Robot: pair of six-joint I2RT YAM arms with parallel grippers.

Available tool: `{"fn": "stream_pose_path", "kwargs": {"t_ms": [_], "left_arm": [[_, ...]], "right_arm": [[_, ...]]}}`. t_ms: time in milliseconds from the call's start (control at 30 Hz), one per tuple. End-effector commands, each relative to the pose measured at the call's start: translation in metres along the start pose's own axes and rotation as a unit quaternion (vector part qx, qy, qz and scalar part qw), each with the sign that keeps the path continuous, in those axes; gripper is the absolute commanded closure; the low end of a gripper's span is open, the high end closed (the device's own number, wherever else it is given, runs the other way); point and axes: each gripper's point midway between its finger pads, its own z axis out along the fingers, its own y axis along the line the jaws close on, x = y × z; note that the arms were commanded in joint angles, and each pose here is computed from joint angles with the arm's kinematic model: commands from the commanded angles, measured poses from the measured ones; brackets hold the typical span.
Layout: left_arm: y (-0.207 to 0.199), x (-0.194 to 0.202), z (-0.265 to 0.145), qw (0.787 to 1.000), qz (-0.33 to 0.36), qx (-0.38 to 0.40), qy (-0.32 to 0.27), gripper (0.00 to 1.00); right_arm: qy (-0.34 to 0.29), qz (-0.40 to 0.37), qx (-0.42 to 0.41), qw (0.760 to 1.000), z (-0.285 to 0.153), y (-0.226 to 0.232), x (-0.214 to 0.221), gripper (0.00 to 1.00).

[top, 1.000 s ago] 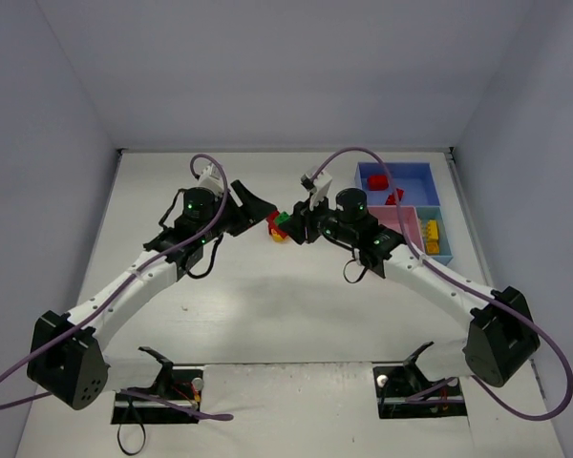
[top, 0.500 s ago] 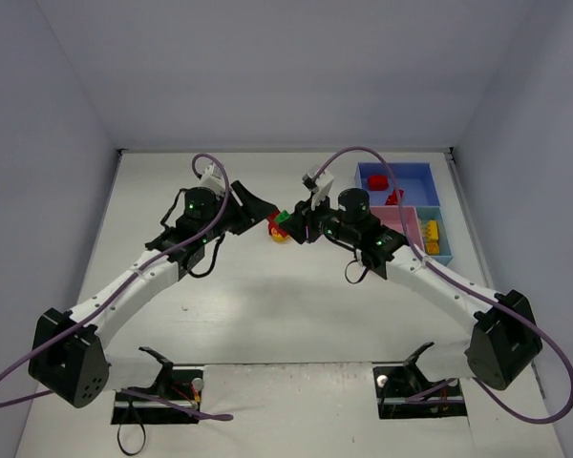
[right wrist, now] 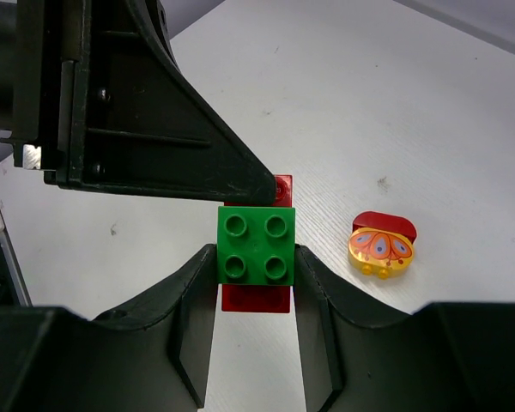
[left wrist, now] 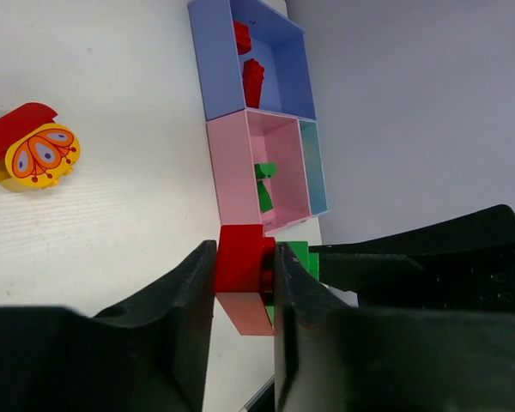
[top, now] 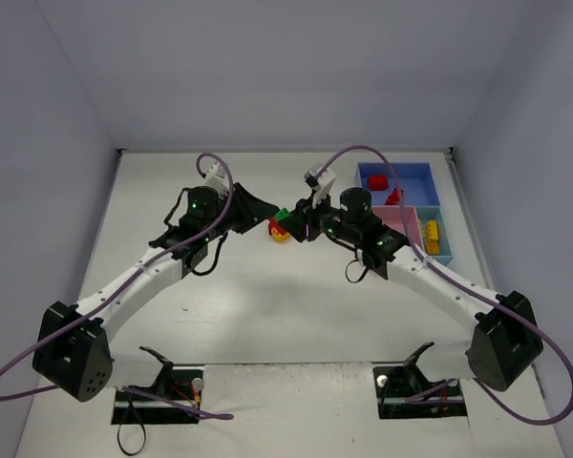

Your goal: Sort the legos into containers by color

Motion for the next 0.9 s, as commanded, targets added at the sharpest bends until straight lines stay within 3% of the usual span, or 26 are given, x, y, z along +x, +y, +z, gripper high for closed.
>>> {"fn": "stream_pose_path", "kwargs": {"t_ms": [0, 100, 367, 633, 733, 833, 867], "left_arm": [[-0.025, -0.012, -0.001, 0.999, 0.011, 0.049, -0.019, 0.84], [-0.02, -0.009, -0.001, 0.999, 0.029, 0.042, -0.02, 1.0], [0.017, 0.009, -0.008, 0.991, 0.126, -0.041, -0.005, 1.0], [0.05, 0.018, -0.014, 0.985, 0.149, -0.091, 0.005, 1.0], [0.045, 0.016, -0.015, 0.986, 0.144, -0.085, 0.0, 1.0], [0.031, 0.01, -0.016, 0.988, 0.14, -0.069, -0.009, 1.0], [0.028, 0.009, -0.016, 0.988, 0.139, -0.065, -0.008, 1.0]], "right_arm": [[-0.084, -0.025, -0.027, 0.996, -0.005, 0.017, -0.054, 1.0], [-0.088, -0.024, -0.021, 0.996, -0.005, 0.015, -0.057, 1.0], [-0.095, -0.031, -0.001, 0.995, -0.01, 0.01, -0.067, 1.0], [-0.11, -0.038, 0.057, 0.992, -0.034, -0.016, -0.081, 1.0], [-0.083, -0.031, 0.139, 0.986, -0.048, -0.053, -0.07, 1.0], [-0.053, 0.015, 0.271, 0.961, -0.084, -0.114, -0.042, 1.0], [-0.052, 0.036, 0.343, 0.937, -0.108, -0.149, -0.035, 1.0]]}}
